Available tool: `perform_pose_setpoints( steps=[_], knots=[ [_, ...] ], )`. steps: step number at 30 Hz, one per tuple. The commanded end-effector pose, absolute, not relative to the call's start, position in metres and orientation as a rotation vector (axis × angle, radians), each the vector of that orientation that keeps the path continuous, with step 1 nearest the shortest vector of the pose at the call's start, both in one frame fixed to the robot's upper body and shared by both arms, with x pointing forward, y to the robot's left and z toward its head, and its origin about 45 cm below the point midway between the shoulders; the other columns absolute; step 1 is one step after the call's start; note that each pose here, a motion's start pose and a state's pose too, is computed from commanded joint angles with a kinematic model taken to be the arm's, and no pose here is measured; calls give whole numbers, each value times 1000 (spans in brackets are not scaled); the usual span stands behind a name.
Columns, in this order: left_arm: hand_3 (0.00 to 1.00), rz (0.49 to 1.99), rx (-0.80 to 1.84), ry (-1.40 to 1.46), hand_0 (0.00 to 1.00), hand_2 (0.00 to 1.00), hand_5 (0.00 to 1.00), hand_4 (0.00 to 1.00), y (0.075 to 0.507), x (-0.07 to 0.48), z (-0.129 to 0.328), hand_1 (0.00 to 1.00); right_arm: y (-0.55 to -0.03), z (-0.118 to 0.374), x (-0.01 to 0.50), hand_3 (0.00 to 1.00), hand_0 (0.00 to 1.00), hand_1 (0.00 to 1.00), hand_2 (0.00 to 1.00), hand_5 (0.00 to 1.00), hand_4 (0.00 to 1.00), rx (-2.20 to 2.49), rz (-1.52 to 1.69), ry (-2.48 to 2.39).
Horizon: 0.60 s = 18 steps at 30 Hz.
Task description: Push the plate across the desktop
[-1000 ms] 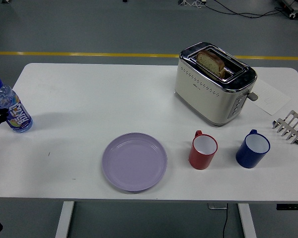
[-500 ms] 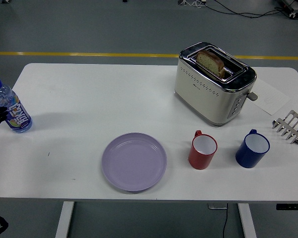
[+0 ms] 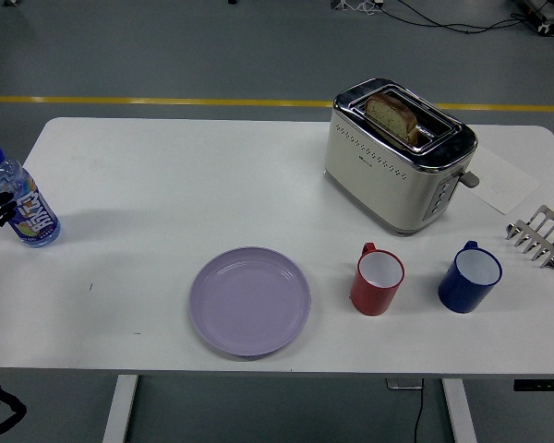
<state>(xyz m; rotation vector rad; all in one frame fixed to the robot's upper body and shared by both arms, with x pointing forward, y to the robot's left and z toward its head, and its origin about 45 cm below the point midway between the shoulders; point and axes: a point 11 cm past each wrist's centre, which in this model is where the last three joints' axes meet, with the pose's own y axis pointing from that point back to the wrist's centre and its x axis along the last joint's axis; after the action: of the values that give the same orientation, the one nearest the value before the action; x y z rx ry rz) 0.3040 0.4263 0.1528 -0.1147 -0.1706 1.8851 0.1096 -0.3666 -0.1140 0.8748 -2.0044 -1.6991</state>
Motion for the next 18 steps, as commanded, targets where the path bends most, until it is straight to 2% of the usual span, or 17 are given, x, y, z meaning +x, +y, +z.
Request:
perform_pose_setpoints(
  steps=[18],
  knots=[
    [599, 1813, -108, -143, 704, 673, 998, 457, 409, 320, 149, 698, -369, -112, 114, 659, 685, 673, 740, 322, 466, 937, -1683, -1982]
  ],
)
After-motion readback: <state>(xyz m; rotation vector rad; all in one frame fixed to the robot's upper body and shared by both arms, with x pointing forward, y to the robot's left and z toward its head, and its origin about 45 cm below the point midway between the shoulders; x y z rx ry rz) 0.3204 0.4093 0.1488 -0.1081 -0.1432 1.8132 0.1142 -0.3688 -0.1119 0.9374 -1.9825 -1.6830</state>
